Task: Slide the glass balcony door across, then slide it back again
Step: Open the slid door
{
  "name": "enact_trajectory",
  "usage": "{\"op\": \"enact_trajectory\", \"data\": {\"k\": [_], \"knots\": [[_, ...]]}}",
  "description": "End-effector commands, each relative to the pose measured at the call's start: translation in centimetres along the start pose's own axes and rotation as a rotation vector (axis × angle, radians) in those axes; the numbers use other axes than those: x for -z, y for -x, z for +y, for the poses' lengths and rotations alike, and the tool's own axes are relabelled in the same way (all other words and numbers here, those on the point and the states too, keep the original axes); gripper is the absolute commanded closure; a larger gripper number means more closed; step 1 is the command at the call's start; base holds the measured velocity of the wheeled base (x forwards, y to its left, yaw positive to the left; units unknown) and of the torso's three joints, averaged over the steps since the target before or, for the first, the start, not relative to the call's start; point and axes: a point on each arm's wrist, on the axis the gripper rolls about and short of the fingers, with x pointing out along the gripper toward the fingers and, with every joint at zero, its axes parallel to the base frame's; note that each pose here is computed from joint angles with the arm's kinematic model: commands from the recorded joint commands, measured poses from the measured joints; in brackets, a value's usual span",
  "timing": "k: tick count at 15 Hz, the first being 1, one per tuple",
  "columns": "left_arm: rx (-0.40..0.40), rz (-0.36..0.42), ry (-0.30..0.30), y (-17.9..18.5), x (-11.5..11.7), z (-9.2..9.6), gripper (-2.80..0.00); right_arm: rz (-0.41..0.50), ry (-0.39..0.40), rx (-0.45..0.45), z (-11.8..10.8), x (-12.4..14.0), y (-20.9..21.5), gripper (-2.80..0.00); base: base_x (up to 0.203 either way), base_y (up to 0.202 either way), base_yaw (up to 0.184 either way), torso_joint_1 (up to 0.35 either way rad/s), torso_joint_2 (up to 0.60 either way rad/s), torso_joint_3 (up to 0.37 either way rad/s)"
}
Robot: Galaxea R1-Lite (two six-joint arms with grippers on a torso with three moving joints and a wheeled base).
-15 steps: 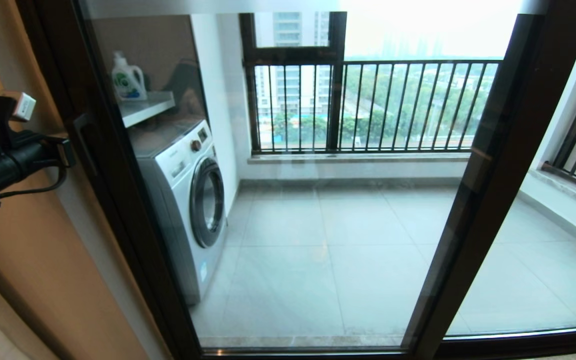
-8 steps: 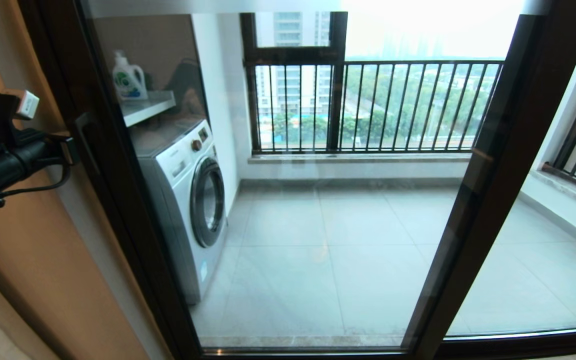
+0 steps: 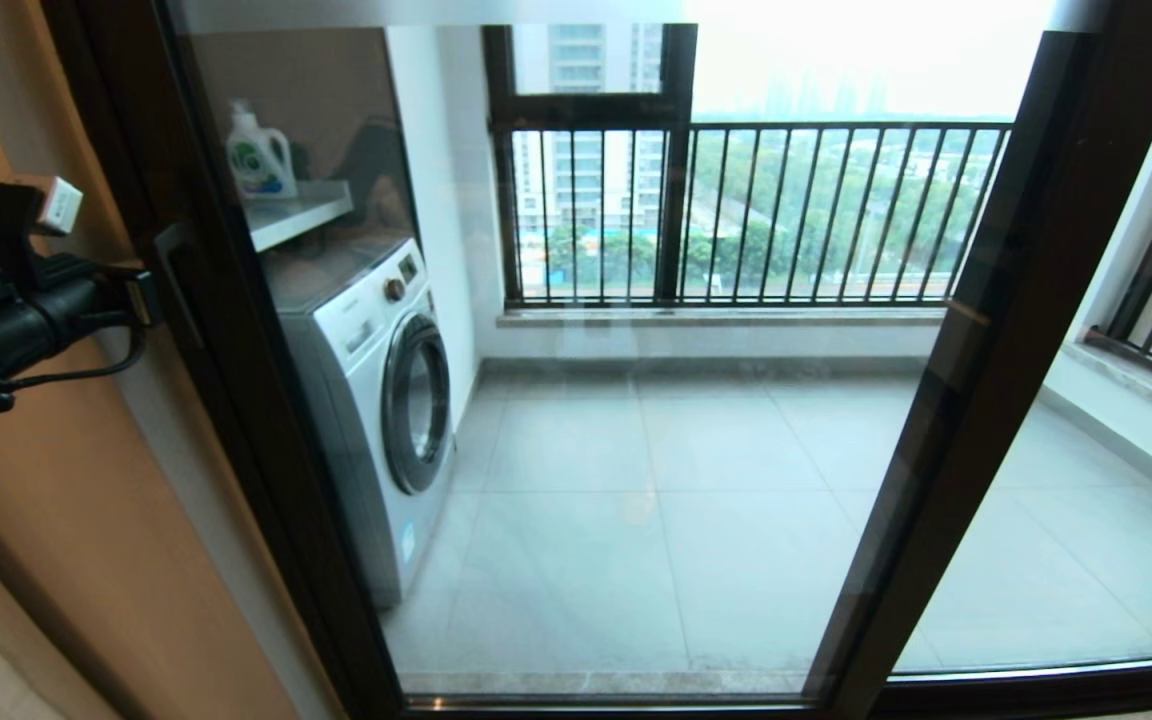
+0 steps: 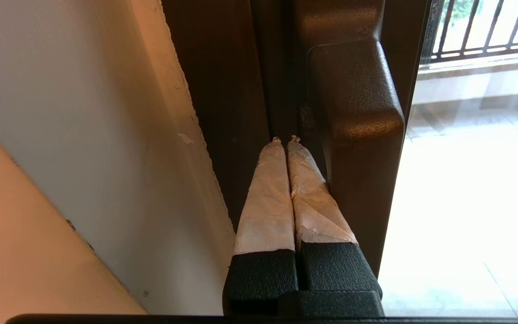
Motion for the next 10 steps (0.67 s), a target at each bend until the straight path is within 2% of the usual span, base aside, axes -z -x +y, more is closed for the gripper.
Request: {"op": "enact_trajectory", "data": {"k": [1, 10], "knots": [[0.009, -0.011, -0.005, 0.1, -0.2, -0.1, 0.00, 0.012, 0.000, 0.001, 0.0, 0.3, -0.1, 0.00, 0.000, 0.000, 0.000, 0.000, 0.00, 0.000], [0.053, -0.022, -0.005, -0.3, -0.7, -1.8, 0.00, 0.012, 0.000, 0.001, 0.0, 0.3, -0.1, 0.00, 0.000, 0.000, 0.000, 0.000, 0.00, 0.000]]}}
